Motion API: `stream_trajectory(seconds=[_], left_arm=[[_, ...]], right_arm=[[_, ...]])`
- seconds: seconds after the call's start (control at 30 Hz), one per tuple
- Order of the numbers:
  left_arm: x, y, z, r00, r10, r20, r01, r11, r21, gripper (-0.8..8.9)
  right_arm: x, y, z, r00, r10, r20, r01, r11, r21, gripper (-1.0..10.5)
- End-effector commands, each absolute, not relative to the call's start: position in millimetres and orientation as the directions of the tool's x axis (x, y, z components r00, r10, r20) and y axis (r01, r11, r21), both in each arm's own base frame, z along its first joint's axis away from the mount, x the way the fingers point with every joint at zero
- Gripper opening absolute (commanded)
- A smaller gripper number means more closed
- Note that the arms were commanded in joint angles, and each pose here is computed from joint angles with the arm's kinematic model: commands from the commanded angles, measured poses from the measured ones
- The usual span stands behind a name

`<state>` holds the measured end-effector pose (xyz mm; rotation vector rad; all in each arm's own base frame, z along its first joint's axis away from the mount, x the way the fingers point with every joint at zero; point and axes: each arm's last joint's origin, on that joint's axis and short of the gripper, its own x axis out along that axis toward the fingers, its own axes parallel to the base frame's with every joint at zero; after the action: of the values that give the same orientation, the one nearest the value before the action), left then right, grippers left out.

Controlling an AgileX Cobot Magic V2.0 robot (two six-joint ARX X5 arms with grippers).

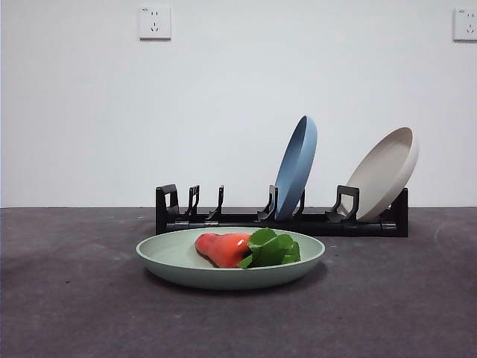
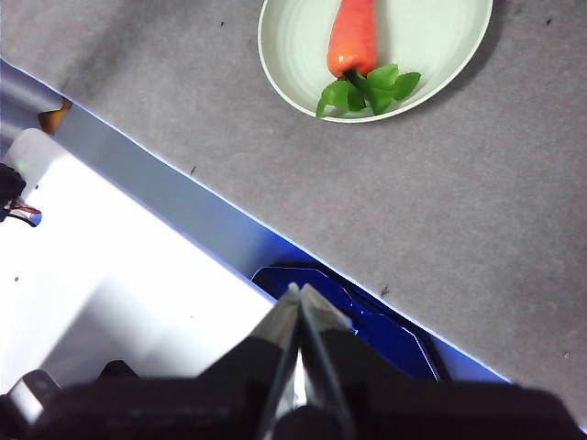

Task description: Take the green plate from the plate rack,put the plate on the table,take the carrot from the table,put the carrot in the plate

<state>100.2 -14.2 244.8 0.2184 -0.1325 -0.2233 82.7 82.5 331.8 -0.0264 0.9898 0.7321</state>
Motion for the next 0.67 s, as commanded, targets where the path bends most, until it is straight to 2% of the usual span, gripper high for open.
stream_trajectory(seconds=[0.03, 0.3, 0.5, 0.67], left_arm=[[99, -12, 218, 0.975, -0.206, 0.087, 0.188, 0.965, 0.184, -0.03], [99, -10, 171, 0.982, -0.187, -0.017, 0.187, 0.971, 0.145, -0.03], [95, -8, 156, 0.979, -0.153, -0.133, 0.169, 0.979, 0.114, -0.03], [95, -7, 147, 0.972, -0.149, -0.182, 0.165, 0.983, 0.074, -0.03]], right_arm=[[83, 83, 331, 0.334, 0.548, -0.767, -0.579, 0.761, 0.292, 0.0], [83, 83, 331, 0.334, 0.548, -0.767, -0.579, 0.761, 0.292, 0.0], [83, 83, 331, 0.334, 0.548, -0.767, -0.579, 0.761, 0.292, 0.0], [83, 83, 331, 0.333, 0.548, -0.767, -0.579, 0.761, 0.292, 0.0]])
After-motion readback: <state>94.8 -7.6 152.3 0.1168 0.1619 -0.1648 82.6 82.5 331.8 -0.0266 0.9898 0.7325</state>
